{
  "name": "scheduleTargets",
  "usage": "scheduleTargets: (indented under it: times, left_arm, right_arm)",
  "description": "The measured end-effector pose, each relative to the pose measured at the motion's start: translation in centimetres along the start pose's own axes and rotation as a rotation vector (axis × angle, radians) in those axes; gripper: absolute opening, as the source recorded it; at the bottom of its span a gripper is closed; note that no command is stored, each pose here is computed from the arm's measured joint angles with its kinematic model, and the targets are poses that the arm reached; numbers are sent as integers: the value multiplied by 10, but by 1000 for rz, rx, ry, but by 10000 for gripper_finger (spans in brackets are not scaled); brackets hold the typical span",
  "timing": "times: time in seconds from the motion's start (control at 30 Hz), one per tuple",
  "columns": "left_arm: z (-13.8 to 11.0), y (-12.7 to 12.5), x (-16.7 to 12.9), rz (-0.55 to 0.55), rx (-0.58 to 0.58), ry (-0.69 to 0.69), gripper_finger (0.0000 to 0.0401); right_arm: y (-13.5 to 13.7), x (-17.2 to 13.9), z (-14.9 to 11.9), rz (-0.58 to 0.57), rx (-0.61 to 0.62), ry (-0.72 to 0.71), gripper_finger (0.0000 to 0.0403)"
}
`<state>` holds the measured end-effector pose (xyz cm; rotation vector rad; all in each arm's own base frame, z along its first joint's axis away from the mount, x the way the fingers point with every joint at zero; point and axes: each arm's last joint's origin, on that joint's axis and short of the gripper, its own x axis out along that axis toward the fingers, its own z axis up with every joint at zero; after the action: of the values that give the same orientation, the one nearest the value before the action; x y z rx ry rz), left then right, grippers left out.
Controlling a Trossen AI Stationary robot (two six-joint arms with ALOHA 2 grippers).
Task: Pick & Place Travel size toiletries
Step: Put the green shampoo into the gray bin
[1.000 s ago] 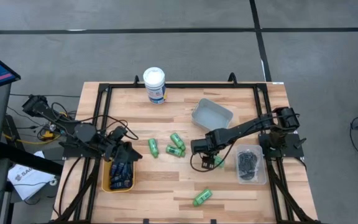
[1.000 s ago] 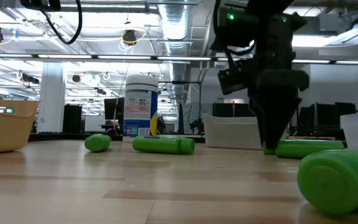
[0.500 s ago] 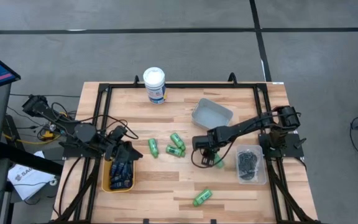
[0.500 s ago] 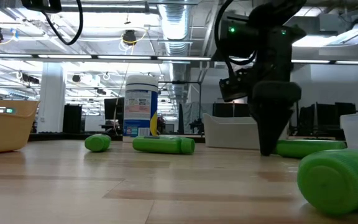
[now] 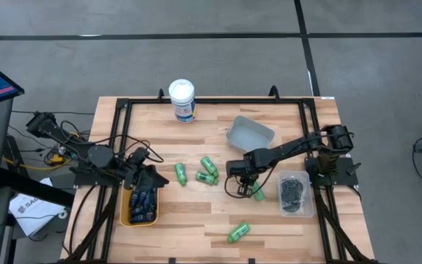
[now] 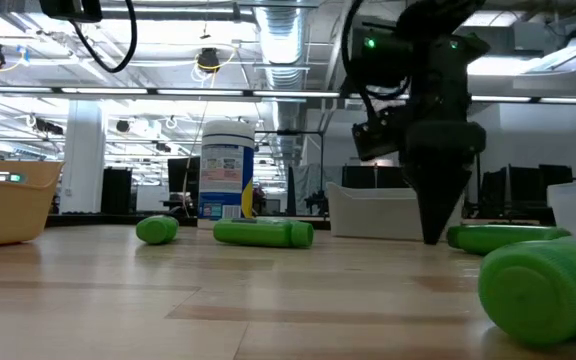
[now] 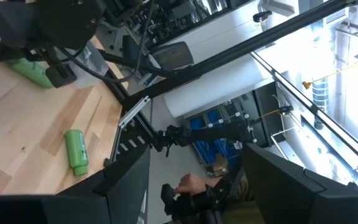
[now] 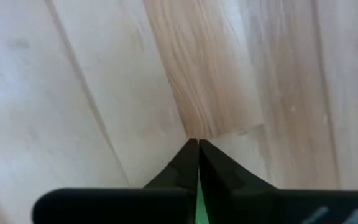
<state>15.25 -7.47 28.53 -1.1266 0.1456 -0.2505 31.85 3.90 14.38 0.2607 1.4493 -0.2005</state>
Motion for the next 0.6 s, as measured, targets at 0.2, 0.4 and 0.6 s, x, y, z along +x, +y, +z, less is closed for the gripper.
scheduleTargets:
  times: [0.2,0.4,0.6]
  left_arm:
    - [0,0,0,0,0,0,252]
    - [0,0,0,0,0,0,252]
    - [0,0,0,0,0,1,252]
  right_arm:
    - [2,-21,7,-26,67,51,25]
    - [-3,-29,6,-69,206,107,143]
    - [-16,-18,-2,-111,380,150,279]
